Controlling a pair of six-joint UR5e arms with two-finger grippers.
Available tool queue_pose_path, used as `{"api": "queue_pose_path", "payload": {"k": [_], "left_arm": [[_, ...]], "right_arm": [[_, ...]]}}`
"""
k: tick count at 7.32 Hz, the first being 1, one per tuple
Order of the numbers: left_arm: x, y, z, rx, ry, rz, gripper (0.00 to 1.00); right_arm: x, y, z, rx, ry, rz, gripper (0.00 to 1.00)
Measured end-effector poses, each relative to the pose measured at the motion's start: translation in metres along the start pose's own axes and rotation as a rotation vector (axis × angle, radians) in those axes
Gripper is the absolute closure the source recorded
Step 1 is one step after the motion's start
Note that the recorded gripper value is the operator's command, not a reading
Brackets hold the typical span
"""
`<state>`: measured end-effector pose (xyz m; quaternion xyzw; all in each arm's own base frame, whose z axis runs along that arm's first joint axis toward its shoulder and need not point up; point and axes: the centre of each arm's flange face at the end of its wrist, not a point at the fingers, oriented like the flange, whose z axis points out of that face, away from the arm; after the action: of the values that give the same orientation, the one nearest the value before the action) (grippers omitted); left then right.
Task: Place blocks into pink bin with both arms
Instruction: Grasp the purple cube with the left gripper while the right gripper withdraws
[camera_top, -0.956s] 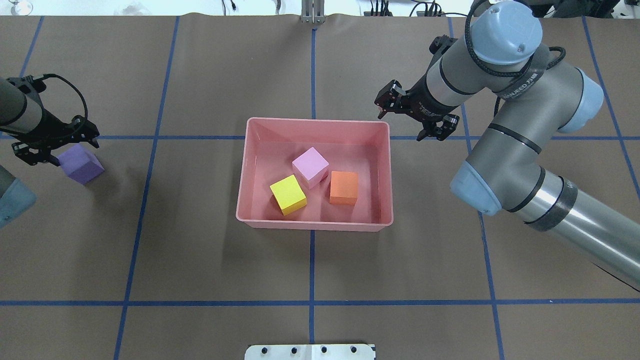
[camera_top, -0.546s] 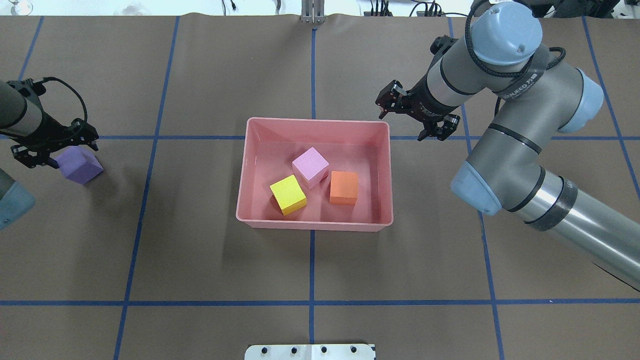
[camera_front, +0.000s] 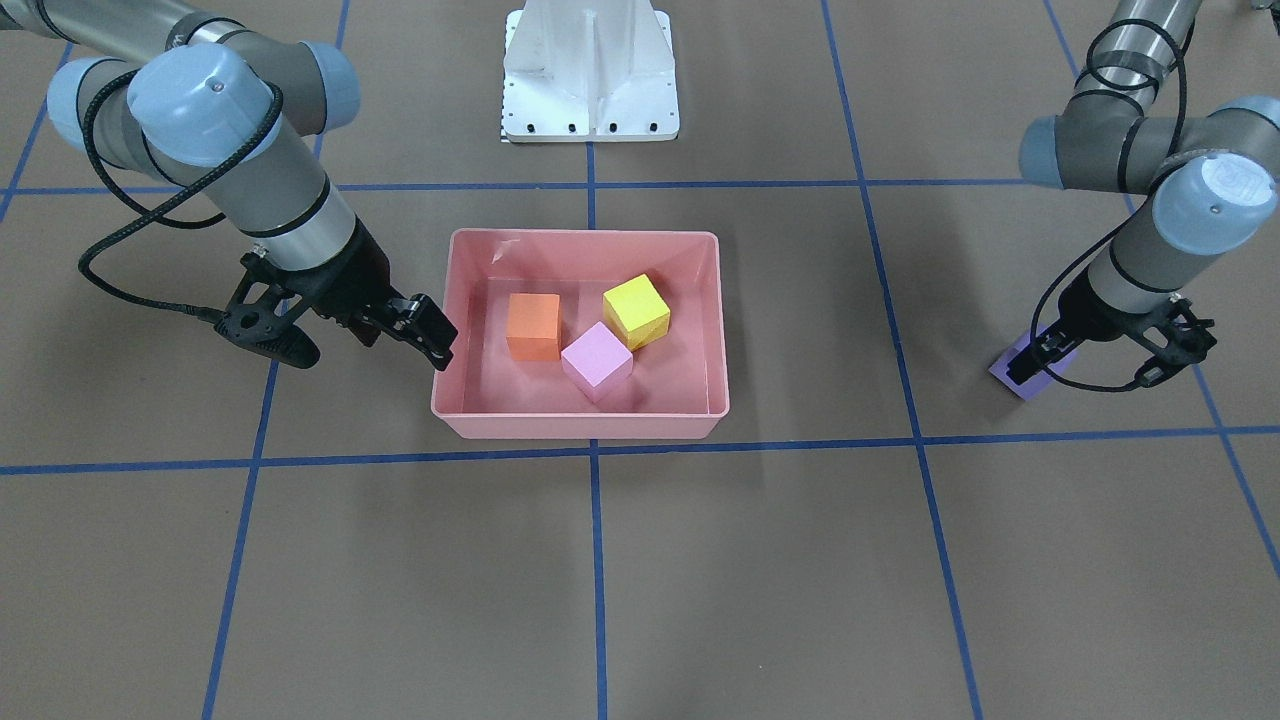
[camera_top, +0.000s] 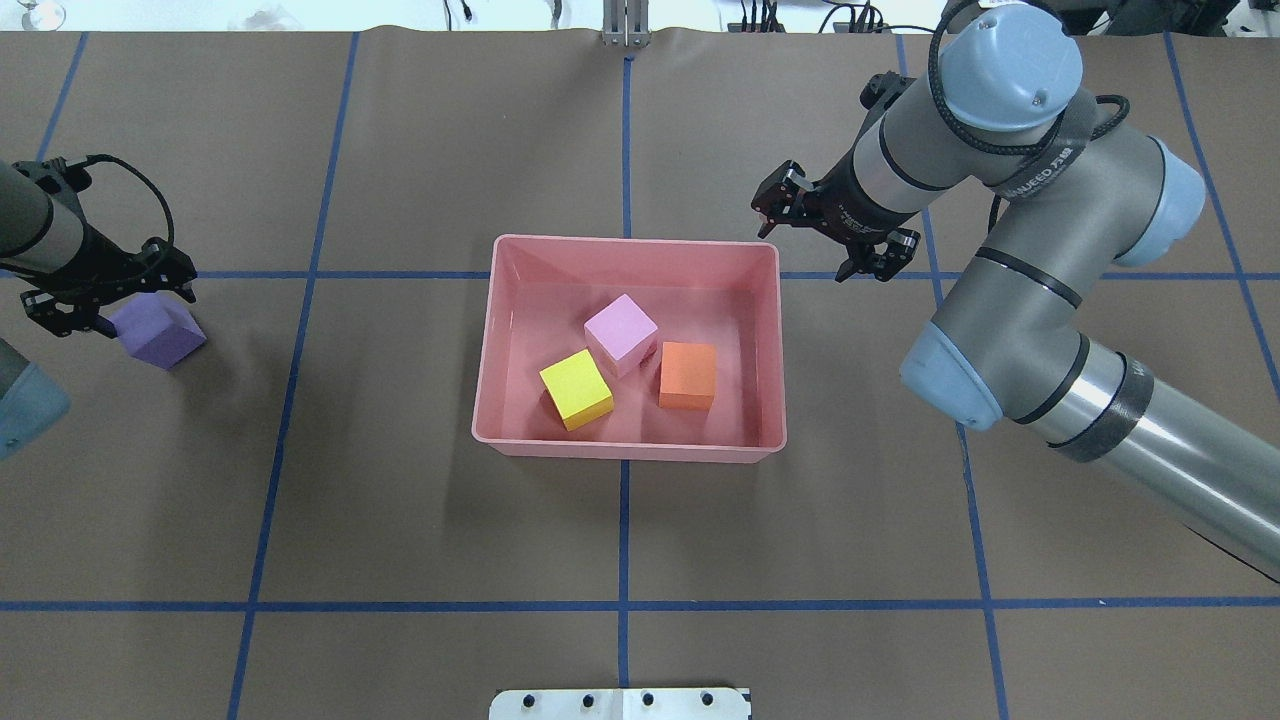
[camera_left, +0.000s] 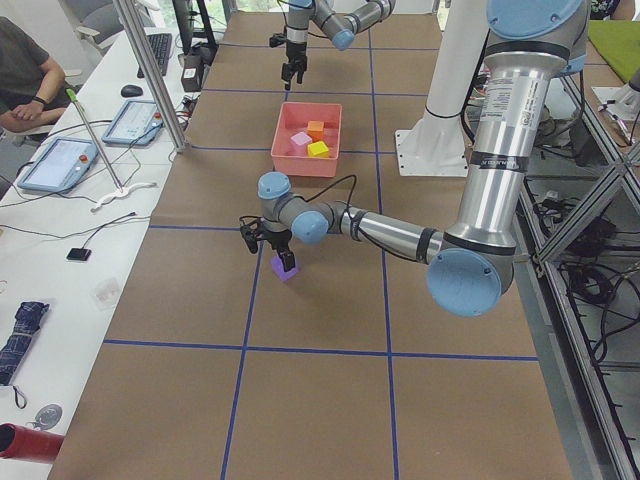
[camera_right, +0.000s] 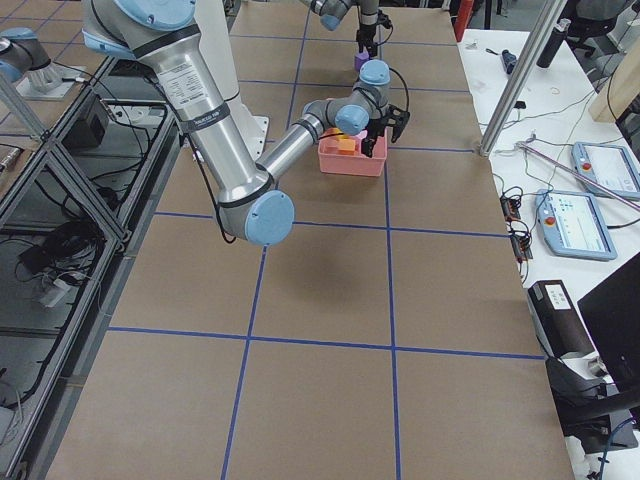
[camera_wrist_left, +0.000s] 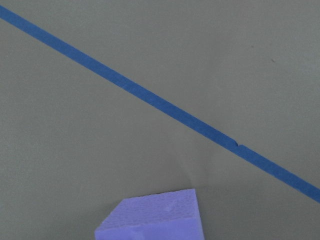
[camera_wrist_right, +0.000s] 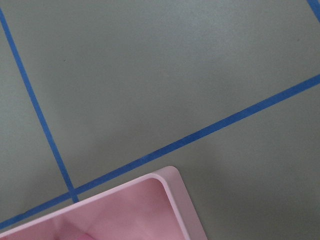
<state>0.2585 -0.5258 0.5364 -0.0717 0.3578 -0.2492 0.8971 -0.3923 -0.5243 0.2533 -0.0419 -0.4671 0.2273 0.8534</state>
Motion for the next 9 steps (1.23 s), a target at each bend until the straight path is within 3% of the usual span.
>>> {"api": "queue_pose_path", "payload": {"k": [6,7,8,9], "left_arm": [[-0.016,0.008,0.011,-0.012,-0.022,0.0,0.01],[-0.014,0.012,0.016,-0.019,-0.027,0.005,0.15],[-0.012,0.015,0.02,-0.025,-0.03,0.01,0.65],[-0.01,0.016,0.023,-0.028,-0.033,0.012,1.0]], "right_arm": [[0.003,-0.002,0.001,0.003,0.005,0.004,0.0],[0.004,-0.002,0.001,0.004,0.006,0.005,0.0],[0.005,-0.003,0.0,0.006,0.005,0.006,0.0],[0.005,-0.005,-0.001,0.008,0.004,0.008,0.0]]}}
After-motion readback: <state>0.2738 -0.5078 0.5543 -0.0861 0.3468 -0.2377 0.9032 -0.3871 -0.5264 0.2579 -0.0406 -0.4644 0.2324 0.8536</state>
